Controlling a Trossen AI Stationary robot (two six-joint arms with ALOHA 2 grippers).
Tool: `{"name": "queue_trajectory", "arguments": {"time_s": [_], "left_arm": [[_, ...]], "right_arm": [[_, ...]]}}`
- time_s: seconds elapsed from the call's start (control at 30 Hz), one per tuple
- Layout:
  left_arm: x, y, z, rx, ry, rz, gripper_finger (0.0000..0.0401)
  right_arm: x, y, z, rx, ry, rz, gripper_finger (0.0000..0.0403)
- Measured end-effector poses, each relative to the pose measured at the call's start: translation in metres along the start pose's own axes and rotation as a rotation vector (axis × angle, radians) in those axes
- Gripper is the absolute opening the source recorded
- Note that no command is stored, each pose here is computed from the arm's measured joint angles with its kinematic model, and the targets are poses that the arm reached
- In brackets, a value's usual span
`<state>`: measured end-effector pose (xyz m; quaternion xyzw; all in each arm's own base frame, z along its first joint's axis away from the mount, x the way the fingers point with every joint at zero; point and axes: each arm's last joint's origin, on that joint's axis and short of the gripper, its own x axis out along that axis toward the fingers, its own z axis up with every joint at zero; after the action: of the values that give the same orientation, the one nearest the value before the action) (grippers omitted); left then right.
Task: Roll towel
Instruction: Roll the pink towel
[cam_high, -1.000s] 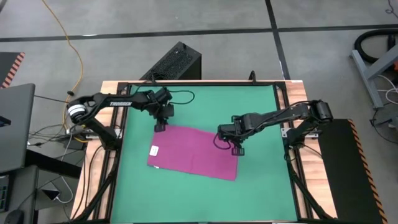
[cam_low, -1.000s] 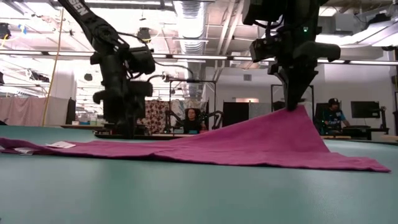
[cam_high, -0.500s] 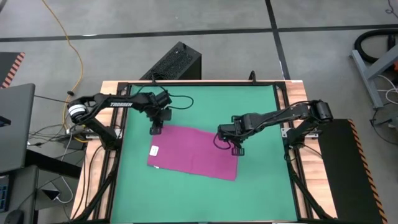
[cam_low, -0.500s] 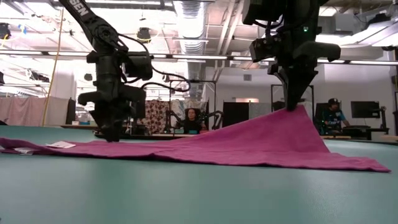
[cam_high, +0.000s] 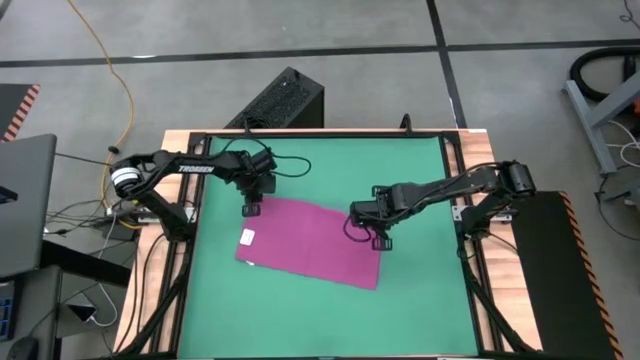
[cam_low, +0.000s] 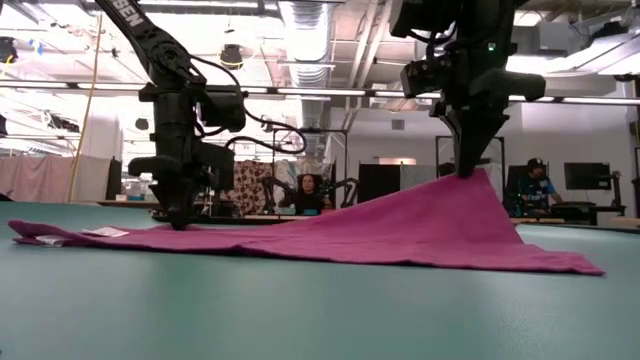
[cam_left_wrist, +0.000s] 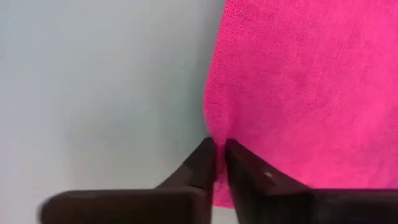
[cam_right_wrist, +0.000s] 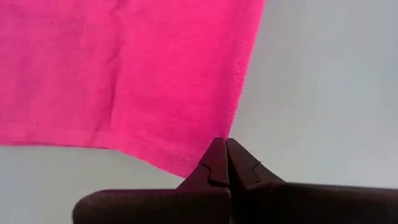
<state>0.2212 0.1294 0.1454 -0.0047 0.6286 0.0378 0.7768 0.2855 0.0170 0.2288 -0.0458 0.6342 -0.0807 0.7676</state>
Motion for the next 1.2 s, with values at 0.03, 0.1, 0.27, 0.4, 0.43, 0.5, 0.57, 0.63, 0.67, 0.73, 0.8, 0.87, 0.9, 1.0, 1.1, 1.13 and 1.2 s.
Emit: {"name": "queue_trajectory", "arguments": {"time_s": [0.03, 0.1, 0.27, 0.4, 0.43, 0.5, 0.57, 0.63, 0.67, 0.73, 0.8, 0.87, 0.9, 1.0, 1.1, 1.13, 1.2], "left_arm": [[-0.001, 0.000, 0.001, -0.016, 0.004, 0.002, 0.0009], [-0.003, -0.001, 0.002, -0.044, 0.015, 0.006, 0.0005], [-0.005, -0.007, 0.006, -0.080, 0.042, 0.042, 0.0001], [-0.005, -0.016, 0.008, -0.079, 0.071, 0.075, 0.0000], [-0.005, -0.018, 0.008, -0.079, 0.079, 0.083, 0.0000], [-0.005, -0.022, 0.009, -0.074, 0.088, 0.099, 0.0000], [-0.007, -0.026, 0.011, -0.077, 0.081, 0.114, 0.0000], [-0.012, -0.031, 0.013, -0.084, 0.061, 0.125, 0.0000], [-0.015, -0.033, 0.013, -0.093, 0.047, 0.133, 0.0000], [-0.025, -0.038, 0.014, -0.107, 0.005, 0.147, 0.0000], [-0.037, -0.044, 0.014, -0.113, -0.045, 0.153, 0.0000], [-0.050, -0.049, 0.013, -0.111, -0.096, 0.159, 0.0000], [-0.056, -0.051, 0.012, -0.110, -0.124, 0.164, 0.0000], [-0.072, -0.056, 0.008, -0.118, -0.177, 0.193, 0.0000], [-0.083, -0.060, 0.002, -0.137, -0.195, 0.205, 0.0000], [-0.086, -0.061, 0.000, -0.149, -0.203, 0.205, 0.0000], [-0.091, -0.064, -0.003, -0.179, -0.211, 0.200, 0.0000]], "right_arm": [[0.000, 0.000, 0.000, 0.001, -0.001, -0.020, 0.0000], [0.000, -0.001, -0.001, 0.010, -0.003, -0.076, 0.0000], [-0.001, -0.005, -0.001, 0.041, -0.011, -0.192, 0.0000], [-0.006, -0.008, 0.000, 0.056, -0.024, -0.260, 0.0000], [-0.009, -0.008, 0.001, 0.057, -0.025, -0.278, 0.0000], [-0.015, -0.010, 0.003, 0.062, -0.032, -0.306, 0.0000], [-0.021, -0.012, 0.005, 0.072, -0.042, -0.327, 0.0000], [-0.026, -0.014, 0.008, 0.080, -0.054, -0.332, 0.0000], [-0.028, -0.015, 0.009, 0.082, -0.058, -0.332, 0.0000], [-0.029, -0.017, 0.011, 0.091, -0.064, -0.332, 0.0000], [-0.029, -0.020, 0.011, 0.101, -0.060, -0.334, 0.0000], [-0.029, -0.023, 0.011, 0.124, -0.060, -0.350, 0.0000], [-0.029, -0.024, 0.011, 0.134, -0.065, -0.375, 0.0000], [-0.030, -0.025, 0.010, 0.133, -0.073, -0.454, 0.0000], [-0.031, -0.026, 0.010, 0.143, -0.078, -0.464, 0.0000], [-0.032, -0.027, 0.010, 0.154, -0.081, -0.471, 0.0000], [-0.032, -0.028, 0.008, 0.178, -0.079, -0.515, 0.0000]]}}
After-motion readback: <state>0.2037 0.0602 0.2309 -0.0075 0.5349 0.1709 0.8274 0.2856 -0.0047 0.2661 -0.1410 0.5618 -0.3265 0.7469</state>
